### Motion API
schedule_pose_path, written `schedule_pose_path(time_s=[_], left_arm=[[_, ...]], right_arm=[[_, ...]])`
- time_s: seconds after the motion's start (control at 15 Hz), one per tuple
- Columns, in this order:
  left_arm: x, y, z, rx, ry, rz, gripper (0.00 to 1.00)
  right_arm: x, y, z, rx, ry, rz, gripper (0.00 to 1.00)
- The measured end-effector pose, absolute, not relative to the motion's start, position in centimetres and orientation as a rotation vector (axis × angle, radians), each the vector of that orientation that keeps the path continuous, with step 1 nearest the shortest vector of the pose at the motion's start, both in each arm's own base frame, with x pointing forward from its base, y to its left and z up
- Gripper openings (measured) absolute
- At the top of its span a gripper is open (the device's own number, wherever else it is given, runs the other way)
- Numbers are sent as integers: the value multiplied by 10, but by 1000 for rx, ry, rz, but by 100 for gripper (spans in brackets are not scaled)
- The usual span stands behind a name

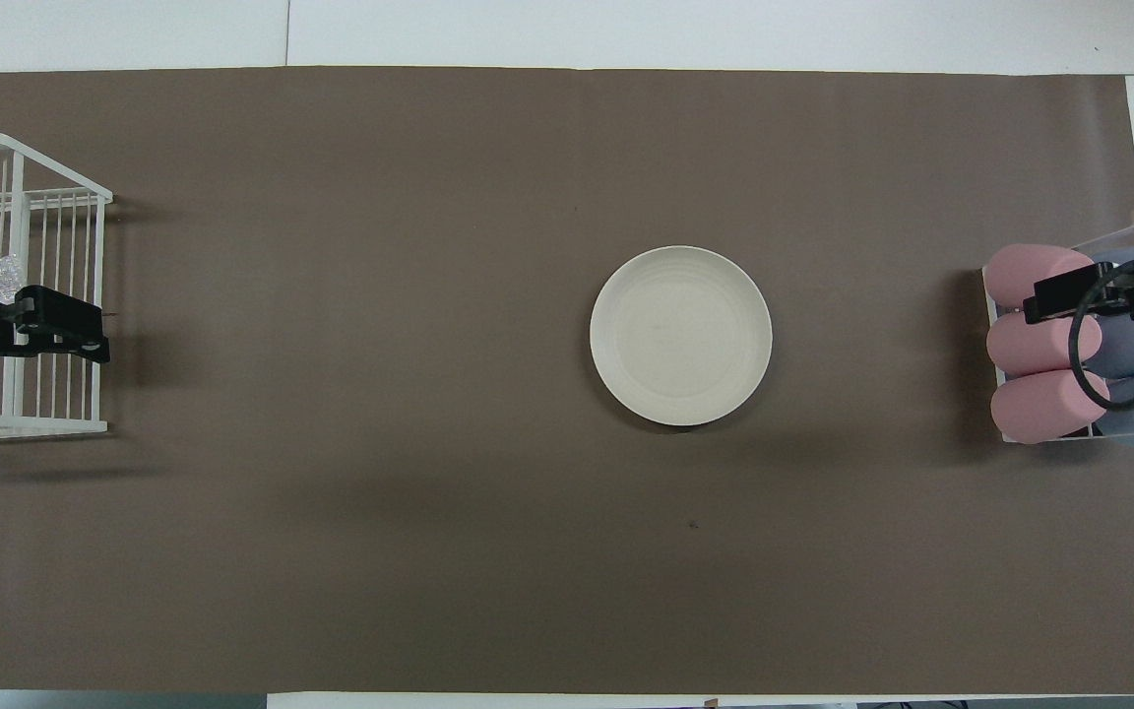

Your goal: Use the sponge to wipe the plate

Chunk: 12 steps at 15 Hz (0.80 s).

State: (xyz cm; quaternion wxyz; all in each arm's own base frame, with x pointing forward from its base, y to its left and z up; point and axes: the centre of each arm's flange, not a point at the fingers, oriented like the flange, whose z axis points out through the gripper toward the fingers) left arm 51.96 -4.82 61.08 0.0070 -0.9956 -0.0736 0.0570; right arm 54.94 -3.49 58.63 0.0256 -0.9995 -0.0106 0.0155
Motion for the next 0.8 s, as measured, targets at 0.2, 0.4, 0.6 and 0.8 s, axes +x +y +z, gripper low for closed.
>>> schedule_pose_path(time_s=[0.2,0.4,0.6,0.8], left_arm=[[523,-57,618,-3126,-190,135,100],[528,-65,629,-3136,-150,99,100],[530,-68,625,-3139,-69,113,100],[530,-64,624,-3139,-43,129,100]], right_arm=[[549,-35,586,-3090,-34,48,100],[549,-34,587,-3090,-36,47,100],[549,-34,587,-3090,-37,47,100],[550,-34,587,-3090,-39,47,100]])
